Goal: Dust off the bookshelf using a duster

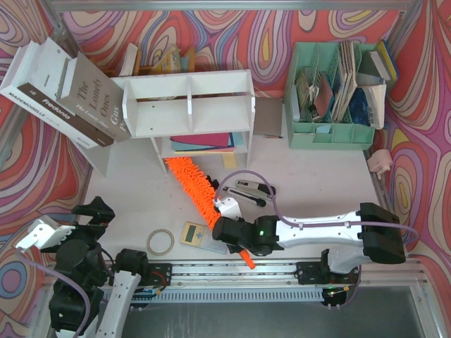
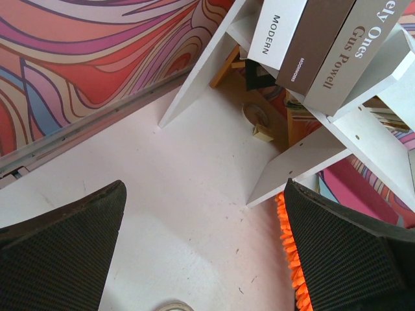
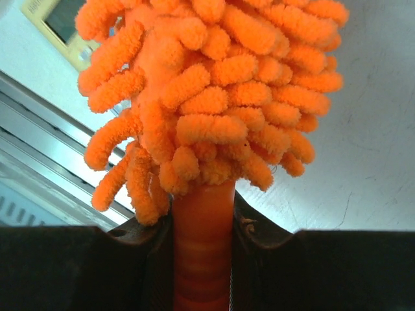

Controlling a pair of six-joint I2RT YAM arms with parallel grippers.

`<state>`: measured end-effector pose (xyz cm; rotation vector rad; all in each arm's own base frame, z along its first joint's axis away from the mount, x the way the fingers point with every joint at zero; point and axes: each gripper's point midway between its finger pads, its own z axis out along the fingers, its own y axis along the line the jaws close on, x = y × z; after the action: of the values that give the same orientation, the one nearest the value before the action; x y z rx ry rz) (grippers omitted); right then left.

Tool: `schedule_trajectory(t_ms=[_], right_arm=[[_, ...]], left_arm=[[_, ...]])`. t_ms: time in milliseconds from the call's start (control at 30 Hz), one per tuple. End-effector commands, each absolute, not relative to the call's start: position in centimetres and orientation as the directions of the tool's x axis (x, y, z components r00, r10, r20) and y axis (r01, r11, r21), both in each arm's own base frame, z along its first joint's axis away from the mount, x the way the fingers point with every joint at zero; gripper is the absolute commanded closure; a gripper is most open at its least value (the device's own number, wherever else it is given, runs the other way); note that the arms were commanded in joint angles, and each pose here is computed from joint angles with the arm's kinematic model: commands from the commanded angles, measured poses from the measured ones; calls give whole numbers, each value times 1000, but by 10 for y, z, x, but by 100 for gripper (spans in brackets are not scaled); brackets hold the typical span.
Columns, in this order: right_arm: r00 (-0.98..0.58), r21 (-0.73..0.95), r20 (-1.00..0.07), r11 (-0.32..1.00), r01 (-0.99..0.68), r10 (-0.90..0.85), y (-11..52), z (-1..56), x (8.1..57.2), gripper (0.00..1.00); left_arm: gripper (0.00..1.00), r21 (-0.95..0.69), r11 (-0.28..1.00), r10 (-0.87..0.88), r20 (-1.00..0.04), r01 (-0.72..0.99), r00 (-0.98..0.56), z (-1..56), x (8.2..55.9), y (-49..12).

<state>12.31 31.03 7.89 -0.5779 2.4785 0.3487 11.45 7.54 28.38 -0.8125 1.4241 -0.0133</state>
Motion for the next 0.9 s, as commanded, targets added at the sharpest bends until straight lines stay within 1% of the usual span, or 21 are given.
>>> schedule_trajectory(t_ms=[0,100,200,333,467,567,667,867], right_arm=[[-740,119,-555,844,-523,-380,304,60,108,100],[-752,68,-512,852,-519,-416,294,42,106,100],[-743,77,-523,845,-529,-418,301,46,107,100],[-704,97,-596,836,-541,-386,317,78,119,100],[-660,114,-683,847,-520,-313,325,121,134,100],[-641,135,-723,858,-496,-257,323,139,141,100],[-648,143,-720,860,-490,-250,322,132,140,100],[-699,97,-633,862,-497,-332,321,84,129,100]], left_arm=[[2,-488,744,-453,-870,-456,192,283,118,76],[1,-486,746,-454,-871,-456,187,283,119,75],[1,-487,746,-454,-871,-455,187,283,119,75],[1,-486,746,-454,-872,-456,186,283,119,75],[2,-485,746,-454,-872,-456,186,283,119,75],[1,-485,746,-453,-872,-457,185,283,118,75],[2,-486,746,-454,-871,-456,187,283,118,75],[1,-486,747,-453,-872,-454,187,283,118,75]])
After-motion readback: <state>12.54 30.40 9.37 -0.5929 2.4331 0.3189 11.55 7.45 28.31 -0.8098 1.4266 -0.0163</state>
